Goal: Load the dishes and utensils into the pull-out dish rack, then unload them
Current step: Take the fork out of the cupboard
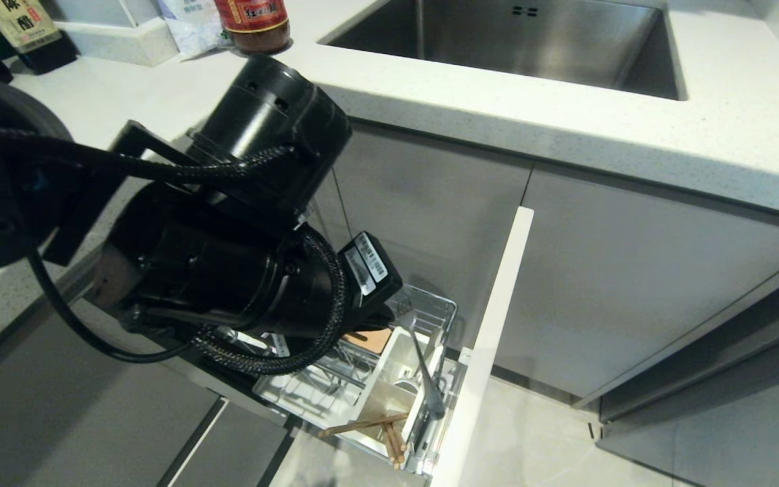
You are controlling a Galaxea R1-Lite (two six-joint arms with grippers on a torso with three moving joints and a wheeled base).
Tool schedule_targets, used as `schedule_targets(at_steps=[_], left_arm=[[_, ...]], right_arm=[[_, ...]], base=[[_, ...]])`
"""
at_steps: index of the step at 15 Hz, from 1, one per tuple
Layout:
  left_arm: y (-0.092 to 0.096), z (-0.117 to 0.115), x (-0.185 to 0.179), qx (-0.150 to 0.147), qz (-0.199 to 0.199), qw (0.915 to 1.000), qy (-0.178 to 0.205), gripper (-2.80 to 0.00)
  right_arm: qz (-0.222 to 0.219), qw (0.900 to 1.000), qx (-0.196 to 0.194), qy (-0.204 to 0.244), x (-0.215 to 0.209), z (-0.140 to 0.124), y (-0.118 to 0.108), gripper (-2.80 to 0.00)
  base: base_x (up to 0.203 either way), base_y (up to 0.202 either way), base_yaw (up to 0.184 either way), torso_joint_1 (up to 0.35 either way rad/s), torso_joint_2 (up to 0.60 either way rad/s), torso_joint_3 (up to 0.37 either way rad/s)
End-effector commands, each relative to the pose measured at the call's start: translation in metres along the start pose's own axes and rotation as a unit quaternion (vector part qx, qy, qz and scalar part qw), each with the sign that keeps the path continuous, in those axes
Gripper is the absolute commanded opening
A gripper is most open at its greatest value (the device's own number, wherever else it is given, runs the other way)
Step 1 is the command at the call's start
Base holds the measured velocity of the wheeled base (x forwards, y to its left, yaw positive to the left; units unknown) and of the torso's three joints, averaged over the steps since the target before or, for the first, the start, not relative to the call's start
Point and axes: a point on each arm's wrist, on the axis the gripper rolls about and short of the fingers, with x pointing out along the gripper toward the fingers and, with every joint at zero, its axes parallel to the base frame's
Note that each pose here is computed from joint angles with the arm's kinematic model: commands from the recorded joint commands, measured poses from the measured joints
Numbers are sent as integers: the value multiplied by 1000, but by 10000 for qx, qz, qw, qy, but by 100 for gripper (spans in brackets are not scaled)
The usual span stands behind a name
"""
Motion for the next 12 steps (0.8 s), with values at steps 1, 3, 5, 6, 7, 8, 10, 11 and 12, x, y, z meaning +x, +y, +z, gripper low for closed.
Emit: schedule_targets(at_steps=[1,3,5,6,7,8,10,11,12], left_arm=[[0,4,-20,-70,-213,9997,-107,-280],[0,5,-29,-83,-308,9994,-164,-280],[0,5,-30,-80,-320,9993,-166,-280],[1,5,-30,-78,-307,9994,-160,-280],[1,4,-28,-64,-268,9995,-136,-280],[1,3,-25,-48,-193,9997,-103,-280],[3,-1,-10,33,150,9999,37,-280],[3,-3,0,66,312,9994,99,-280],[3,-5,12,98,496,9986,135,-280]], right_arm=[[1,10000,-1,3,0,0,0,-280],[1,10000,-1,3,0,0,0,-280],[1,10000,-1,3,0,0,0,-280],[1,10000,7,3,0,0,0,-280],[1,10000,-1,3,0,0,0,-280],[1,10000,-1,3,0,0,0,-280],[1,10000,-1,3,0,0,0,-280],[1,10000,0,3,0,0,0,-280],[1,10000,-1,3,0,0,0,-280]], base=[[0,0,0,0,0,0],[0,0,0,0,0,0],[0,0,0,0,0,0],[0,0,0,0,0,0],[0,0,0,0,0,0],[0,0,0,0,0,0],[0,0,0,0,0,0],[0,0,0,0,0,0],[0,0,0,0,0,0]])
